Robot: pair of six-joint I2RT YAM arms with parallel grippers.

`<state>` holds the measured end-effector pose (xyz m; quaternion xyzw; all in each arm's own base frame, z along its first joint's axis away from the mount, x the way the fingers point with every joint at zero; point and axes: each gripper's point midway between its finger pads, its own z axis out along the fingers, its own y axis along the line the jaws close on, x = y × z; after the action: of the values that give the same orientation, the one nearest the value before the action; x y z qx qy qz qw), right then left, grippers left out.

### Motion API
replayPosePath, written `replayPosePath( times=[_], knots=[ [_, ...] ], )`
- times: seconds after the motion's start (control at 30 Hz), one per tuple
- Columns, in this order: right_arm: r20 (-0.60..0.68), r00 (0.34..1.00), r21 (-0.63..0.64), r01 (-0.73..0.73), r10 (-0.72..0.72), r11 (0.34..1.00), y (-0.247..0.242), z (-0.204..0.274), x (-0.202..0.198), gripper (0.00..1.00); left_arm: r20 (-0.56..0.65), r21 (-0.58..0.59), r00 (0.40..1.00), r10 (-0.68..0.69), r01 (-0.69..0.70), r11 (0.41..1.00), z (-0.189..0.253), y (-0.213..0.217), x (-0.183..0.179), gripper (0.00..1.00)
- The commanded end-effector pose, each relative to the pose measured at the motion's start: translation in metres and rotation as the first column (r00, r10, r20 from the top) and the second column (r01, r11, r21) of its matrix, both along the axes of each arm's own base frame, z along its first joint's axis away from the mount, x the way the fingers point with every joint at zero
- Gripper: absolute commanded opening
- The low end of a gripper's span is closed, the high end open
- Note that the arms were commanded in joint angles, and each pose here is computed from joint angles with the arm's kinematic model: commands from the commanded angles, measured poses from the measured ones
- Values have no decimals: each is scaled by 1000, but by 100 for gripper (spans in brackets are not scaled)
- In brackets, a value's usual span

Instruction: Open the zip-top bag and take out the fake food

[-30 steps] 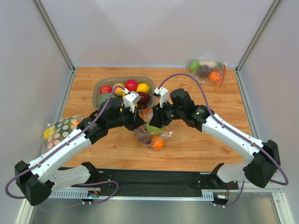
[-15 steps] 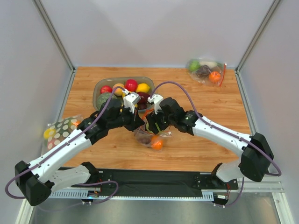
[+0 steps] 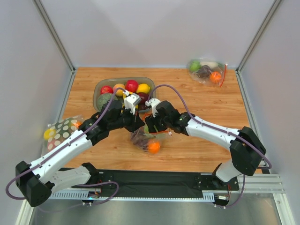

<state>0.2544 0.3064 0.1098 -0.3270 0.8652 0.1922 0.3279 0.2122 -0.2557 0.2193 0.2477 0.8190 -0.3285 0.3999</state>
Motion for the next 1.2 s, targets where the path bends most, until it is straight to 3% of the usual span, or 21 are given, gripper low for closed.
replayPosePath(
  times=[0.0,0.1,0.13,0.23,0.33,0.57,0.77,1.0,1.17],
  knots=[
    [-55,998,-25,-21,20,999,0,-23,-10,73,54,-17,998,-12,13,1000,9,-3,4,0],
    [-64,998,-18,-17,16,1000,1,-29,-11,64,64,-19,998,-16,17,1000,11,-3,5,0],
    [-70,997,-21,-15,14,1000,2,-32,-10,45,65,-18,998,-15,16,1000,11,-3,5,0],
    [-72,997,-20,-3,2,1000,2,-33,-9,16,68,-15,998,-12,14,1000,11,-2,6,0],
    [-65,998,-19,-1,0,1000,0,-29,-10,0,71,-6,997,-5,6,1000,10,0,7,0],
    [-10,1000,68,-7,8,998,-2,18,-14,0,51,14,998,31,-32,999,-6,8,13,0],
    [84,996,241,-25,5,970,-6,92,-23,0,41,20,998,53,-54,998,-15,14,17,0],
    [142,990,464,-62,-6,884,-18,172,-38,0,25,28,997,69,-70,997,-24,18,18,0],
    [213,976,528,-84,-36,845,-33,212,-38,0,31,26,997,73,-74,997,-24,21,17,0]
  ],
)
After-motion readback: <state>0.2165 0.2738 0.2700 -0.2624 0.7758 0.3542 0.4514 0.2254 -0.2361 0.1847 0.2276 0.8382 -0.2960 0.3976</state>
